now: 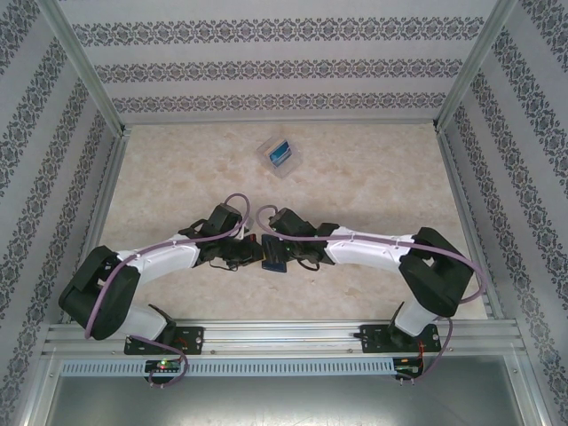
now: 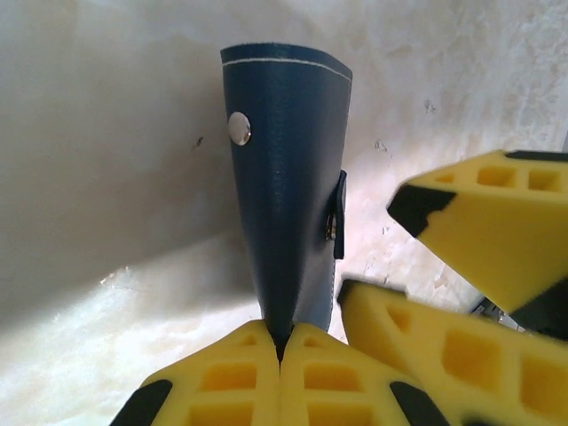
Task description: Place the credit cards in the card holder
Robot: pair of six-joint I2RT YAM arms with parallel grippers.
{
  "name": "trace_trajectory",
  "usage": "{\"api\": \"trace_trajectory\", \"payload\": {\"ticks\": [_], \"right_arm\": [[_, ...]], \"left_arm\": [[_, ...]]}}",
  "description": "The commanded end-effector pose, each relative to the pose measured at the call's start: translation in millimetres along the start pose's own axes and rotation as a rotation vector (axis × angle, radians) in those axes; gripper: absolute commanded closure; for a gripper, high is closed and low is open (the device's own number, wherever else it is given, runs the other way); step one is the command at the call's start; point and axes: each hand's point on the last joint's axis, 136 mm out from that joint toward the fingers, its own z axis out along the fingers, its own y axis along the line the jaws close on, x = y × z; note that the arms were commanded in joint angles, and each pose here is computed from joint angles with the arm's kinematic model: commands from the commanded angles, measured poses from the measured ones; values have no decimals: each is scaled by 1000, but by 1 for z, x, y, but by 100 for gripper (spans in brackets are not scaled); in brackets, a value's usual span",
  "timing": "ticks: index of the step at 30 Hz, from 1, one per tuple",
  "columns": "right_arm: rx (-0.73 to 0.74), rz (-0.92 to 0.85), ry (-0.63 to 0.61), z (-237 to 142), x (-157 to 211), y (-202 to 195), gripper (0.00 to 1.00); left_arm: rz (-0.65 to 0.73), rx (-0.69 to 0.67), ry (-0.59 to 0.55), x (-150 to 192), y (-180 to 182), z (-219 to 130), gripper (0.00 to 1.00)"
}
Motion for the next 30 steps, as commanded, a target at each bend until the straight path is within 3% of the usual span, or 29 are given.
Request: {"api": "trace_trajectory", "payload": {"ticks": [1,8,13,19,20,23,25,28,30], "right_arm": [[127,37,19,8,9,-25,58],[231,45,3,3,11,-46,82],[221,65,5,-1,13,-48,100],[163,144,-22,-13,12,-55,100],[122,170,-27,-16,11,-54,100],[30,222,-61,-28,4,-49,100],[1,237,-78,-38,-1,-48,100],[-59,247,-106,-57,-11,-39,100],[-100,262,-127,-68,-16,-33,100]], "left_arm": [[66,74,-1,-1,-29,-10,100],[47,79,-9,-3,-27,-7,100],[32,45,-7,-2,-18,-3,100],[27,-47,-9,-3,5,5,100],[31,-55,-11,-4,6,7,91],[47,-82,-11,-7,12,12,52],[49,-97,-11,-11,14,15,43],[79,-98,-89,-22,11,7,40],[120,-103,-146,-30,7,-2,31]]}}
